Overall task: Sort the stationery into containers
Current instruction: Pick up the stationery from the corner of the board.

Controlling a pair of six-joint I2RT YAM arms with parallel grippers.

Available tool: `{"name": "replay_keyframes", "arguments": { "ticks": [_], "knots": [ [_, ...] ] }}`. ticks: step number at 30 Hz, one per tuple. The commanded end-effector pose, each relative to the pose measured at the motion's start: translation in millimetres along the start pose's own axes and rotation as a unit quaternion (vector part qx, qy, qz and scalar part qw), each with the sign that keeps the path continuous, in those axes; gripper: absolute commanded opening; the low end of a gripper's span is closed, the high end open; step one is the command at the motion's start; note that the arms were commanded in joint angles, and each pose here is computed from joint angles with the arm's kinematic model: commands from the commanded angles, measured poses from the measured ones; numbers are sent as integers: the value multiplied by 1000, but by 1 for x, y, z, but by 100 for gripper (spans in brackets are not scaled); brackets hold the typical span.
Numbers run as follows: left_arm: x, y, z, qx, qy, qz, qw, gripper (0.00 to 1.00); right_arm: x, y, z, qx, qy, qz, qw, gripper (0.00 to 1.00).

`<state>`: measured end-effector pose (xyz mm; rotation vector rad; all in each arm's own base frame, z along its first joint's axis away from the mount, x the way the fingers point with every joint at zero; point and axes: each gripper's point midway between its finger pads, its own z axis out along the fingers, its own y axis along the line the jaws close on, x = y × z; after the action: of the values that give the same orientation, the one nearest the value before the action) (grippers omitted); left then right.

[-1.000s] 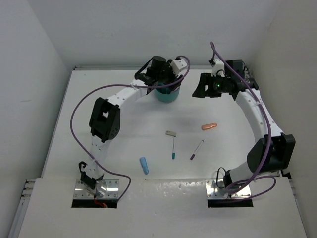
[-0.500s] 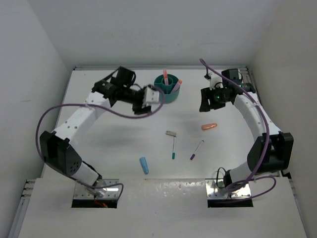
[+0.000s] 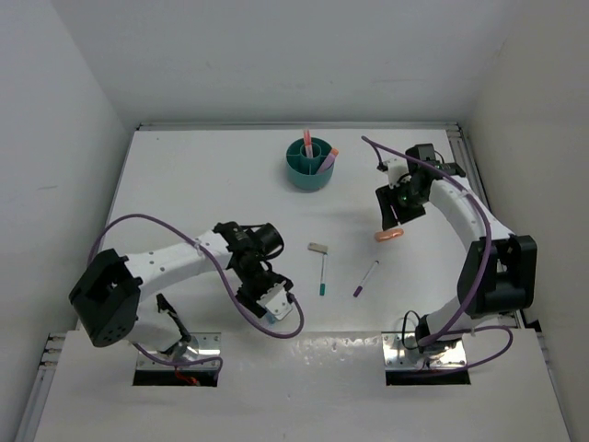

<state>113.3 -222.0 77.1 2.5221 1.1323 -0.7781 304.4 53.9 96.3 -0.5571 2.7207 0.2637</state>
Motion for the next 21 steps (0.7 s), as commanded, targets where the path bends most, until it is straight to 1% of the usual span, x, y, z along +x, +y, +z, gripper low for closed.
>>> {"name": "replay_keyframes", "arguments": {
  "ticks": [1, 3, 6, 12, 16, 21],
  "knots": [
    [-3, 5, 8, -11, 10, 52, 999, 64, -7, -10, -5, 16, -7, -8, 1000, 55],
    [-3, 12, 14, -22, 12, 62, 998, 63, -7, -9, -6, 14, -5, -8, 1000, 55],
    [-2, 11, 26, -6, 31, 81, 996, 62, -5, -10, -5, 14, -1, -6, 1000, 55],
    [3, 12, 43, 10, 50, 92, 994, 57, -2, -12, -4, 12, 5, 4, 1000, 55],
    [6, 5, 52, 27, 61, 103, 992, 55, -1, -13, -3, 9, 11, 9, 1000, 55],
    [20, -6, 63, 48, 100, 122, 986, 54, -2, -16, -3, 5, 14, 20, 1000, 55]
  ]
}}
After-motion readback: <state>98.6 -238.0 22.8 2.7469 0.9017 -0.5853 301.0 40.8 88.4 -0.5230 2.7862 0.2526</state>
